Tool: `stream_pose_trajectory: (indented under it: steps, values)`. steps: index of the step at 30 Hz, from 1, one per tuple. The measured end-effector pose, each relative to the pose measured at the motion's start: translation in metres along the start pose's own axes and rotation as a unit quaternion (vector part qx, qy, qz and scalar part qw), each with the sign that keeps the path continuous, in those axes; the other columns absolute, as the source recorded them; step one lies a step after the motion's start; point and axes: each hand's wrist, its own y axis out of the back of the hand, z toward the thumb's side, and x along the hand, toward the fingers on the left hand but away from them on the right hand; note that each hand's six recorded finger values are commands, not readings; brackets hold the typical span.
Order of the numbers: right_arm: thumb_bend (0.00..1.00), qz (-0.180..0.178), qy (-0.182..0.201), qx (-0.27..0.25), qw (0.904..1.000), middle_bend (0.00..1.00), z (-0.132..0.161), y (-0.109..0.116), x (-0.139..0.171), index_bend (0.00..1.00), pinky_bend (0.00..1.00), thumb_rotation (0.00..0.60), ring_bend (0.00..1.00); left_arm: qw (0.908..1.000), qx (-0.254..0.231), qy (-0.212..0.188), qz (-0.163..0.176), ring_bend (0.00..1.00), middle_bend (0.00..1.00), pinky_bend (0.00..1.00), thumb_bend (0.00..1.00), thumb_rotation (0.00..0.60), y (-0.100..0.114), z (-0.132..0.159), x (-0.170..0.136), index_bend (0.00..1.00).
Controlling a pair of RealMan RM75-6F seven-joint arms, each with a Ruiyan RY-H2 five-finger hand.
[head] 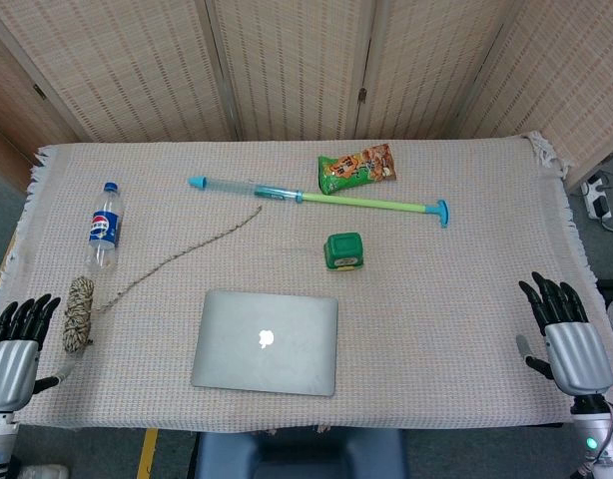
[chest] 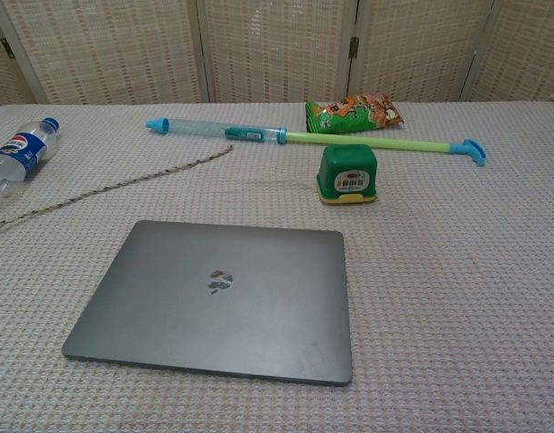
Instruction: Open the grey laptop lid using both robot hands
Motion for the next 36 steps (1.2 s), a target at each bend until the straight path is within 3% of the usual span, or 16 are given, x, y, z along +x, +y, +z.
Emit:
stream_pose_trajectory:
  steps: [12, 21, 27, 36]
  values:
    - [0.44, -0.012, -0.003, 0.000, 0.9999, 0.00, -0.001, 0.006, 0.003, 0.00, 0.00, 0.600, 0.00, 0.9995, -0.005, -0.028, 0.011, 0.09, 0.11, 0.00, 0.19, 0.600, 0.001, 0.012, 0.007, 0.10]
    - [0.45, -0.013, -0.002, -0.002, 0.9999, 0.00, -0.002, 0.009, 0.004, 0.00, 0.00, 0.600, 0.00, 0.9914, -0.028, -0.126, 0.022, 0.09, 0.13, 0.00, 0.20, 0.600, 0.007, 0.055, 0.031, 0.13]
    - [0.45, -0.008, -0.001, -0.005, 1.0000, 0.00, -0.002, 0.007, 0.005, 0.00, 0.00, 0.600, 0.00, 0.9738, -0.040, -0.224, 0.008, 0.09, 0.13, 0.00, 0.20, 0.600, 0.005, 0.104, 0.046, 0.13]
    - [0.45, -0.004, -0.002, -0.007, 1.0000, 0.00, -0.004, 0.006, 0.006, 0.00, 0.00, 0.600, 0.00, 0.9370, -0.049, -0.343, -0.045, 0.09, 0.13, 0.00, 0.20, 0.600, -0.013, 0.183, 0.053, 0.12]
